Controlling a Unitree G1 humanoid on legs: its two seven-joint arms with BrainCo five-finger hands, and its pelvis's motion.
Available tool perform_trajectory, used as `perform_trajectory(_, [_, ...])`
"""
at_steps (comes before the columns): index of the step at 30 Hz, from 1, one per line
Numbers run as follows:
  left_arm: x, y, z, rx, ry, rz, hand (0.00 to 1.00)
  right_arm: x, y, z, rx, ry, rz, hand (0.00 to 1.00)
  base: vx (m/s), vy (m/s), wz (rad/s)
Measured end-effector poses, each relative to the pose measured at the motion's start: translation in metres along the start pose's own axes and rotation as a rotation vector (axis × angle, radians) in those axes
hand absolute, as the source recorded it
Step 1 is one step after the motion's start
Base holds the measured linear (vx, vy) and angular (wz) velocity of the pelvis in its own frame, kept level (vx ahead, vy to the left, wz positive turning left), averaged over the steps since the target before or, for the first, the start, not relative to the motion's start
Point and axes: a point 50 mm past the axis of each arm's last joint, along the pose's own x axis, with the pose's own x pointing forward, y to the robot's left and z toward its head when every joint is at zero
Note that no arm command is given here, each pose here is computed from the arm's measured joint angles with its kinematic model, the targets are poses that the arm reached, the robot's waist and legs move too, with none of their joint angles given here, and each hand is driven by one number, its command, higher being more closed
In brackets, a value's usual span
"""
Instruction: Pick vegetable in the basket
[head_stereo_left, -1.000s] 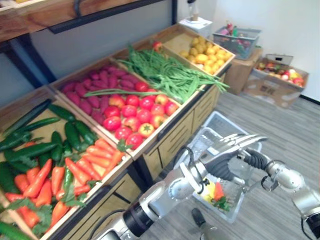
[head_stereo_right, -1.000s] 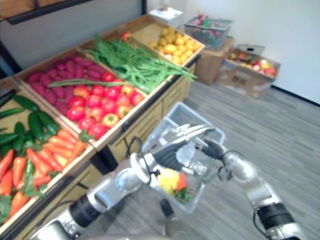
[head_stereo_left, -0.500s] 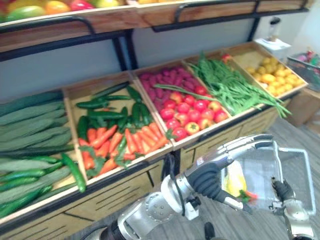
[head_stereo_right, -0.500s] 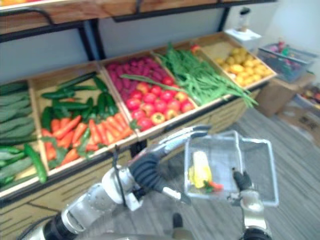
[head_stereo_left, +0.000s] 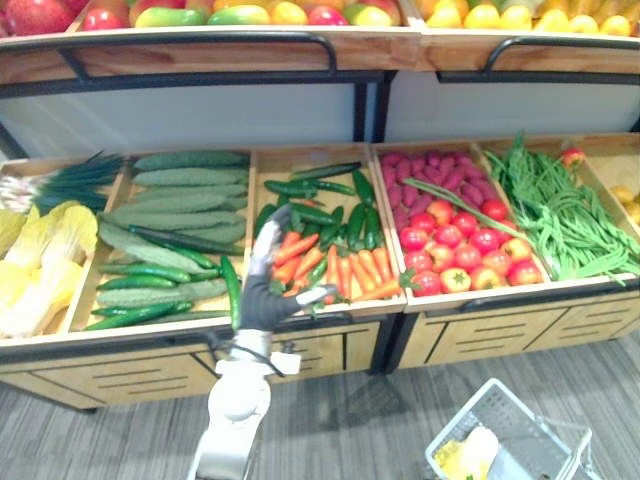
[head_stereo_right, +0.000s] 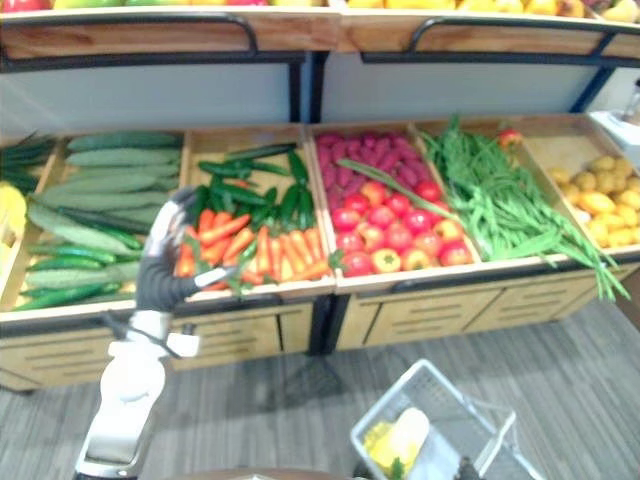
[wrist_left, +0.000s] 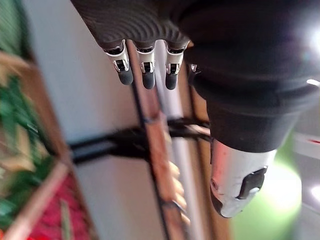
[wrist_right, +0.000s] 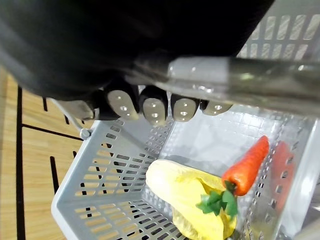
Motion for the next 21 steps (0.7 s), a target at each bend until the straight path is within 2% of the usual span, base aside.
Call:
perform_trajectory(2, [-0.016, 0.016, -0.031, 0.085, 0.166, 0.080, 0.00, -0.002, 0.003, -0.006, 0.008, 0.007, 0.010, 1.00, 0.01, -0.057, 0.29])
perform_trajectory(7, [-0.062, 0.041, -0.093, 0.199, 0.533, 0.236, 0.00, -0.008, 0.017, -0.015, -0.024, 0.011, 0.055, 1.00, 0.00, -0.030, 0.11])
perform_trajectory(11, [-0.123, 0.056, -0.142, 0.239, 0.893, 0.346, 0.00, -0.010, 0.025, -0.014, -0.075, -0.011, 0.082, 1.00, -0.01, -0.006, -0.01])
perform_trajectory(13, [-0.158, 0.059, -0.160, 0.239, 1.070, 0.376, 0.00, -0.011, 0.028, -0.014, -0.084, -0.021, 0.087, 1.00, -0.01, -0.010, -0.08])
perform_trajectory(14, [-0.190, 0.056, -0.172, 0.201, 1.226, 0.424, 0.00, -0.012, 0.031, -0.013, -0.098, -0.026, 0.095, 1.00, 0.00, -0.009, -0.12])
perform_trajectory(15, [-0.202, 0.054, -0.176, 0.182, 1.285, 0.447, 0.00, -0.012, 0.032, -0.013, -0.102, -0.026, 0.096, 1.00, 0.01, -0.008, -0.12])
perform_trajectory(17, [-0.237, 0.041, -0.182, 0.136, 1.458, 0.445, 0.00, -0.011, 0.035, -0.013, -0.103, -0.021, 0.095, 1.00, 0.06, 0.005, -0.06])
perform_trajectory(21, [-0.264, 0.034, -0.183, 0.100, 1.593, 0.407, 0.00, -0.008, 0.036, -0.013, -0.111, 0.001, 0.093, 1.00, 0.11, -0.006, -0.07])
